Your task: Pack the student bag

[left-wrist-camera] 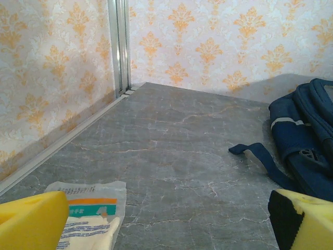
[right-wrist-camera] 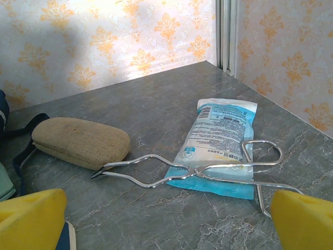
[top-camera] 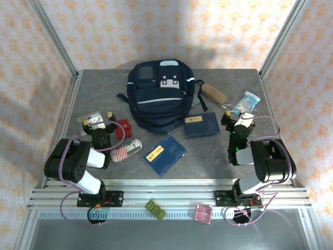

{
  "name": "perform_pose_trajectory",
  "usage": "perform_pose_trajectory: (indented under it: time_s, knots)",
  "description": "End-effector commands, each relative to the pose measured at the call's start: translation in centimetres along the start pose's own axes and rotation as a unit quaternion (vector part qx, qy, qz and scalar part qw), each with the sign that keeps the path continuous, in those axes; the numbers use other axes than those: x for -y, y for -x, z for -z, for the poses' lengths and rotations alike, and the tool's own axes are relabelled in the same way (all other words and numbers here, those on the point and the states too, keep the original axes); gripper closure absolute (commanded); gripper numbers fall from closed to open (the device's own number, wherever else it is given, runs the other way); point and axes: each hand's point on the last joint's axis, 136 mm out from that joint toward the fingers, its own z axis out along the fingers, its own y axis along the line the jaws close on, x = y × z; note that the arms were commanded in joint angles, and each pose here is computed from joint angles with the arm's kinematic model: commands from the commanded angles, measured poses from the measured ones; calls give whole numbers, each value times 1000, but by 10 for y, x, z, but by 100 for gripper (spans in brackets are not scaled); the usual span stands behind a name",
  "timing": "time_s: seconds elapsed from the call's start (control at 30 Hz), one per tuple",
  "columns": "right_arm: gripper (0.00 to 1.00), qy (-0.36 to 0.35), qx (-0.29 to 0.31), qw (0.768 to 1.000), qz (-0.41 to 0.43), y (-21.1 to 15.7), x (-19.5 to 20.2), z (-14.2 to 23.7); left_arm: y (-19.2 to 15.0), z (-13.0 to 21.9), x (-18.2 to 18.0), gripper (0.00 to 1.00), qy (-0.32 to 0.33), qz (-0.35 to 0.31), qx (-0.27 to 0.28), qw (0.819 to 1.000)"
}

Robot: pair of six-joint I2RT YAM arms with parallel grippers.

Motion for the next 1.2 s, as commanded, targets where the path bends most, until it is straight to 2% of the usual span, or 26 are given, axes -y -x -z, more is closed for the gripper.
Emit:
perform_pose_trajectory:
  time_s: [0.0, 0.4, 0.63, 1.17]
  knots:
    - [0, -5, 18, 1000, -10, 8, 1, 2, 9, -2, 2, 0, -7, 16, 14, 1000]
    - [0, -5, 18, 1000, -11, 9, 1, 2, 10, -3, 2, 0, -7, 15, 14, 1000]
    - [0, -5, 16, 1000, -10, 8, 1, 1, 8, -3, 16, 1, -45, 0, 8, 999]
    - [0, -4, 18, 1000, -11, 9, 0, 1, 8, -3, 16, 1, -46, 0, 8, 999]
